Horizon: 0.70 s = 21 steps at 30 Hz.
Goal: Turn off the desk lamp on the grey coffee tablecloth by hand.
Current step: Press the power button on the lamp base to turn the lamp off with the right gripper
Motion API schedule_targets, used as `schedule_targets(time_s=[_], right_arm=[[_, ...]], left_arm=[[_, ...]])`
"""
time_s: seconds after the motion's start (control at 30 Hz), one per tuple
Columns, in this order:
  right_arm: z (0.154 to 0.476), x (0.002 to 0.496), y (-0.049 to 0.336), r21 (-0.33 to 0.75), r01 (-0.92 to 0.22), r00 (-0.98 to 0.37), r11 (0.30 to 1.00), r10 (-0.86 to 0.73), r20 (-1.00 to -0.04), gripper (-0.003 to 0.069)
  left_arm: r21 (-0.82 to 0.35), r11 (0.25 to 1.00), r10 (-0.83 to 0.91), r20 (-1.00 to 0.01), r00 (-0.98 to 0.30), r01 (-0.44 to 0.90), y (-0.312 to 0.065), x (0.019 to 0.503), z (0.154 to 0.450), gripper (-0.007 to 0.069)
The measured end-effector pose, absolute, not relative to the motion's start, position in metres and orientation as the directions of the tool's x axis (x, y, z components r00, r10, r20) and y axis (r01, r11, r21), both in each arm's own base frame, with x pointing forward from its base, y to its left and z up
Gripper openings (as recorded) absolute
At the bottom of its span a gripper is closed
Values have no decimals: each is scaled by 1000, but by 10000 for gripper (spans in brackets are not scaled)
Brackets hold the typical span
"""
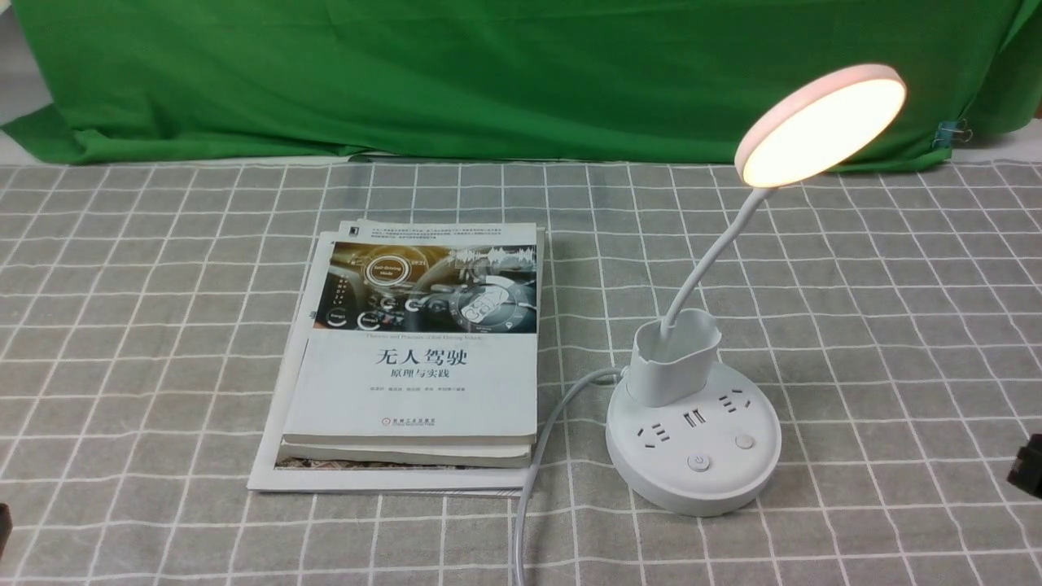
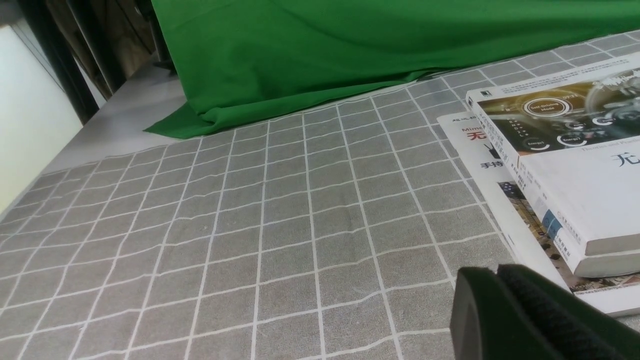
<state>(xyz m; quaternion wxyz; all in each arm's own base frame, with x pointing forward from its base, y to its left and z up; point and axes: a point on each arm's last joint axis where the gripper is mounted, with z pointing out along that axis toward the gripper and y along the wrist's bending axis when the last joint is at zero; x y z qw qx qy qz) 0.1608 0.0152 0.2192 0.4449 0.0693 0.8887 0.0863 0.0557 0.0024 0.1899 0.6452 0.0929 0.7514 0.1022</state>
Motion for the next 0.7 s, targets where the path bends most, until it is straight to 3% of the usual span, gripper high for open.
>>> schedule_targets(time_s=[0.07, 0.23, 0.37, 0.7], right_arm=[[219, 166, 20, 198, 15, -619, 980, 165, -768, 63], [207, 199, 44, 126, -123, -809, 984, -26, -588, 30], [208, 221, 61, 112, -205, -856, 972, -123, -502, 35], [214, 261, 119, 96, -396, -811, 913, -299, -502, 35]], left_arm=[[273, 962, 271, -951, -150, 8, 2, 56, 190, 19], [273, 962, 271, -951, -150, 8, 2, 56, 190, 19], [273, 962, 271, -951, -150, 8, 2, 56, 190, 19], [273, 962, 271, -951, -150, 8, 2, 56, 190, 19]])
